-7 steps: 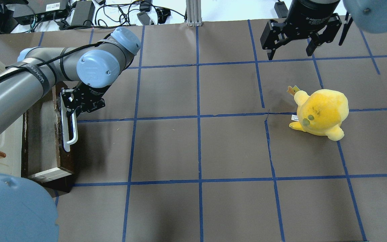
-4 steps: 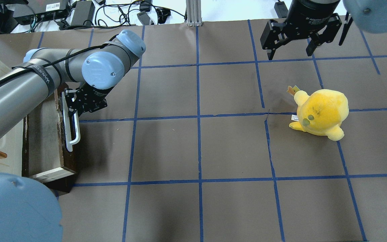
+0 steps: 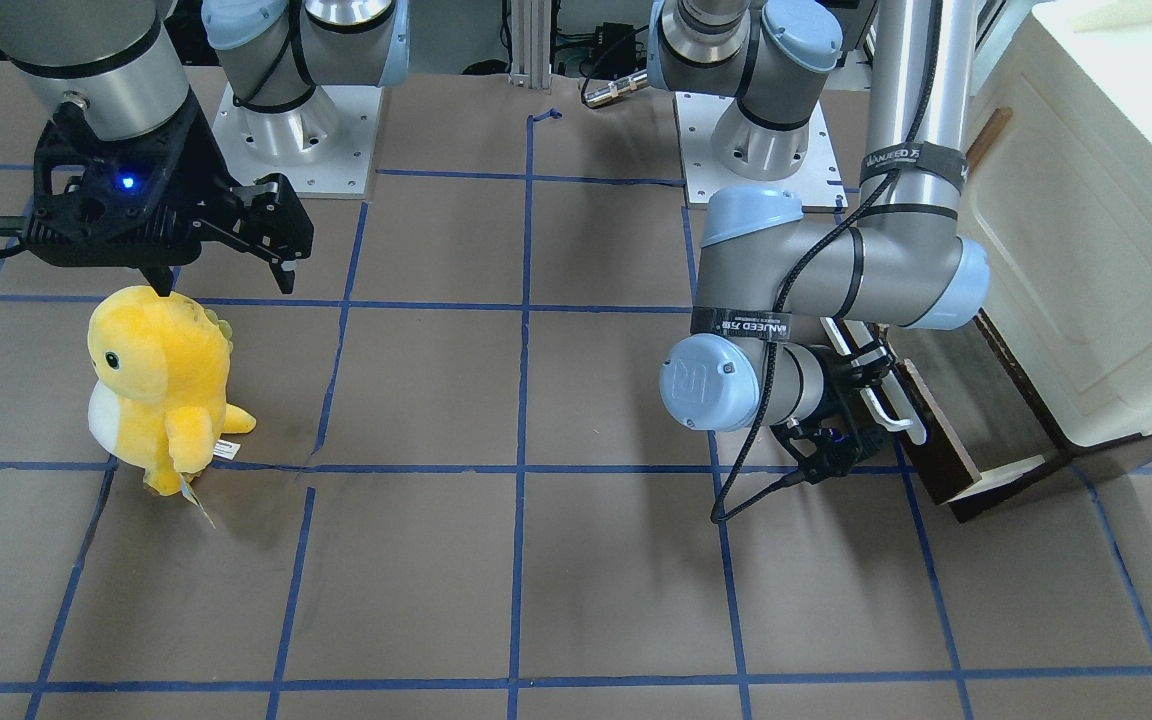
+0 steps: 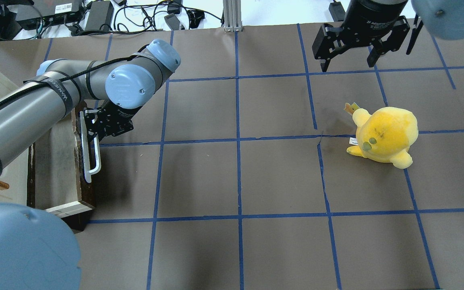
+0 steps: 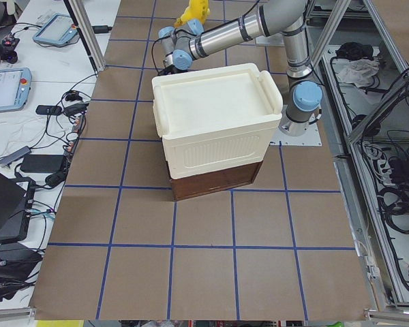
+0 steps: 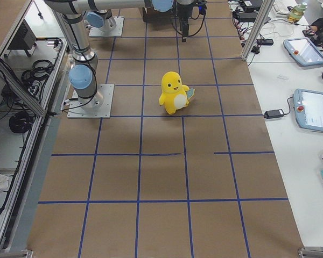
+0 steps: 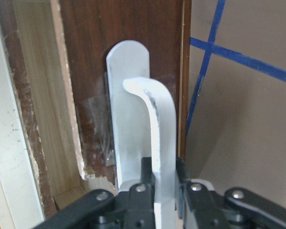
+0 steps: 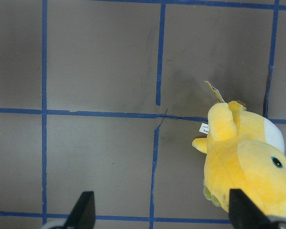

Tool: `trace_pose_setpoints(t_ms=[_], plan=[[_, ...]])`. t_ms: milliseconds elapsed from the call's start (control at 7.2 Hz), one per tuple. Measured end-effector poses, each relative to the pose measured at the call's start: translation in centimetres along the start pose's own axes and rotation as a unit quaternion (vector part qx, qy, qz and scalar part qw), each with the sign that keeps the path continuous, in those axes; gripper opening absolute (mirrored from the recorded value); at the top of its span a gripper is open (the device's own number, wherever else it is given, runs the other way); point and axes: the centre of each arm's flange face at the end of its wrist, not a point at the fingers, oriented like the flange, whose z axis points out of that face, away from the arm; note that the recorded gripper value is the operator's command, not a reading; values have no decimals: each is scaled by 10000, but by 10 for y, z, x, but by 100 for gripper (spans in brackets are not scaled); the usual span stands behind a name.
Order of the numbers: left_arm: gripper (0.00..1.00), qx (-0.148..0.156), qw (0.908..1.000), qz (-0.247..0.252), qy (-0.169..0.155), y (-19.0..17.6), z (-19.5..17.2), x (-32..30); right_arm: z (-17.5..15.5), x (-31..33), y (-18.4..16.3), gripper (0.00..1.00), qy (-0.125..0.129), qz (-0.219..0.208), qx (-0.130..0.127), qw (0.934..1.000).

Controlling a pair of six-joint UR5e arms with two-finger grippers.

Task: Pull drawer sideways
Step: 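Keep pulling the drawer farther out with the left gripper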

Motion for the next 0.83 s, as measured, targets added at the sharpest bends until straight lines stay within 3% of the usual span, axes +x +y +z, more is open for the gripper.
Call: trace_pose_setpoints(t_ms=[833], plan=[[0,25,10000,-35,89,-3,-9,4,0,0,0,100,-5,-5,0,10000]])
